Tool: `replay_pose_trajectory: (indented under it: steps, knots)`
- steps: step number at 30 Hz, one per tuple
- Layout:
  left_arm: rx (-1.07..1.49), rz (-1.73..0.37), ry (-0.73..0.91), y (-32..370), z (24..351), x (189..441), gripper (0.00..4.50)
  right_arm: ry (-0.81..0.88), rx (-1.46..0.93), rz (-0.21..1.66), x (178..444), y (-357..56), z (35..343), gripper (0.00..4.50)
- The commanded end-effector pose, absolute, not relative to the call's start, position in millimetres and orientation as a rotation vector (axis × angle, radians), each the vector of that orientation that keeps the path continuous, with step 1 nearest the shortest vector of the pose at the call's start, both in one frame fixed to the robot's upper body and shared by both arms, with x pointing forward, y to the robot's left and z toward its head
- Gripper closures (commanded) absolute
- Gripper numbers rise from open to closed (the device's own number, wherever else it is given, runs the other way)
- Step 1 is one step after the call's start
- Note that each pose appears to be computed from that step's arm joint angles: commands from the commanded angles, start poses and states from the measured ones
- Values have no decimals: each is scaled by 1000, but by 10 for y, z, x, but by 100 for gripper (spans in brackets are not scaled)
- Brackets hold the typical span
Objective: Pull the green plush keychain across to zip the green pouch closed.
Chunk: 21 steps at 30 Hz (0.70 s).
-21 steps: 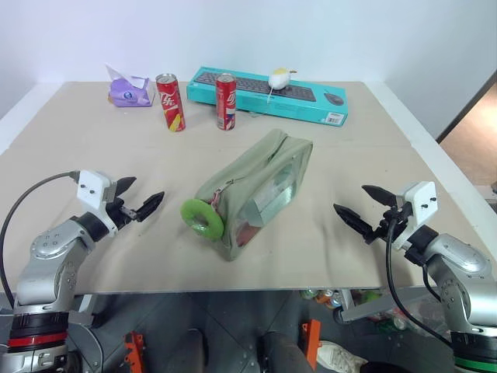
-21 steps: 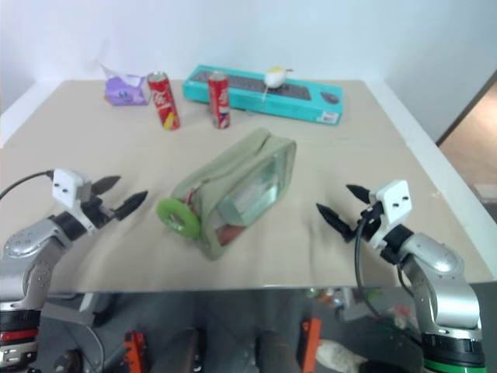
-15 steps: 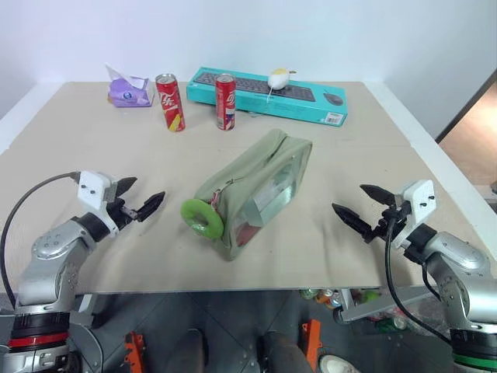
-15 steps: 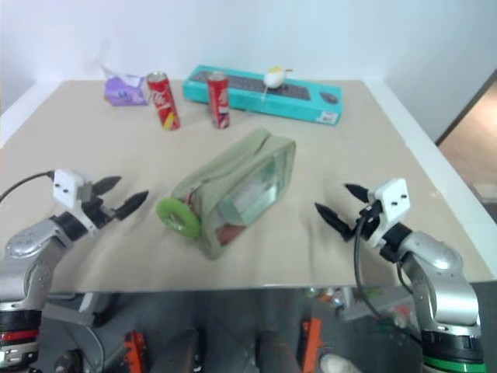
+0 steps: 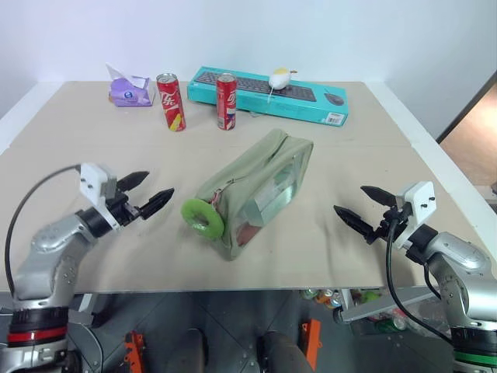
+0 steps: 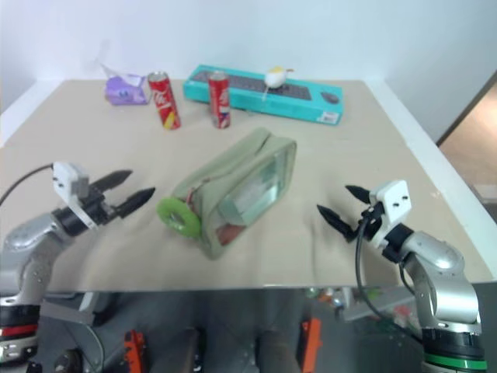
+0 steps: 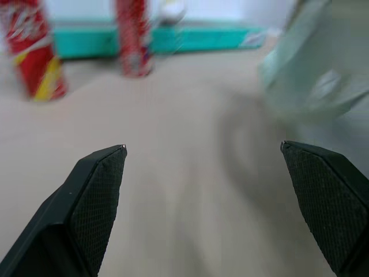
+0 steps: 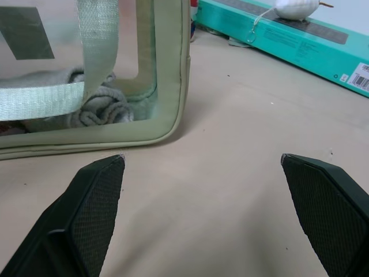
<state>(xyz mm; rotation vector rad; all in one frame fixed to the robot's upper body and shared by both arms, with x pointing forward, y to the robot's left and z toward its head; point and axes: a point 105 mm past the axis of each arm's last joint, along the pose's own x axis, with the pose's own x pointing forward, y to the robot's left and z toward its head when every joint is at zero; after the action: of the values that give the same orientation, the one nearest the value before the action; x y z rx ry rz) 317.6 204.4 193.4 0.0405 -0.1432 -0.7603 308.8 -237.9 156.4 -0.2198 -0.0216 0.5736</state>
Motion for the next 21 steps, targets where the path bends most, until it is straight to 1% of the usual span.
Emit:
replay_pose_trajectory:
  steps: [1, 5, 9, 14, 17, 21]
  knots:
    - [129, -1017, -213, 1816, 2441, 2879, 6, -52, -255, 591, 3101, -2400, 1682, 0]
    - [157, -1175, -160, 1692, 2583, 2676, 6, -58, -269, 618, 3135, -2430, 1744, 0]
    - [154, -1300, -84, 1567, 2583, 2500, 6, -82, -308, 704, 3229, -2389, 1934, 0]
    - [165, -1284, -72, 1559, 2526, 2568, 6, -143, -391, 843, 3481, -2172, 2378, 0]
    - [162, -1289, -84, 1499, 2503, 2585, 6, -147, -456, 933, 3611, -2003, 2518, 0]
    - [145, -1298, -106, 1439, 2519, 2593, 6, -135, -512, 1039, 3780, -1779, 2606, 0]
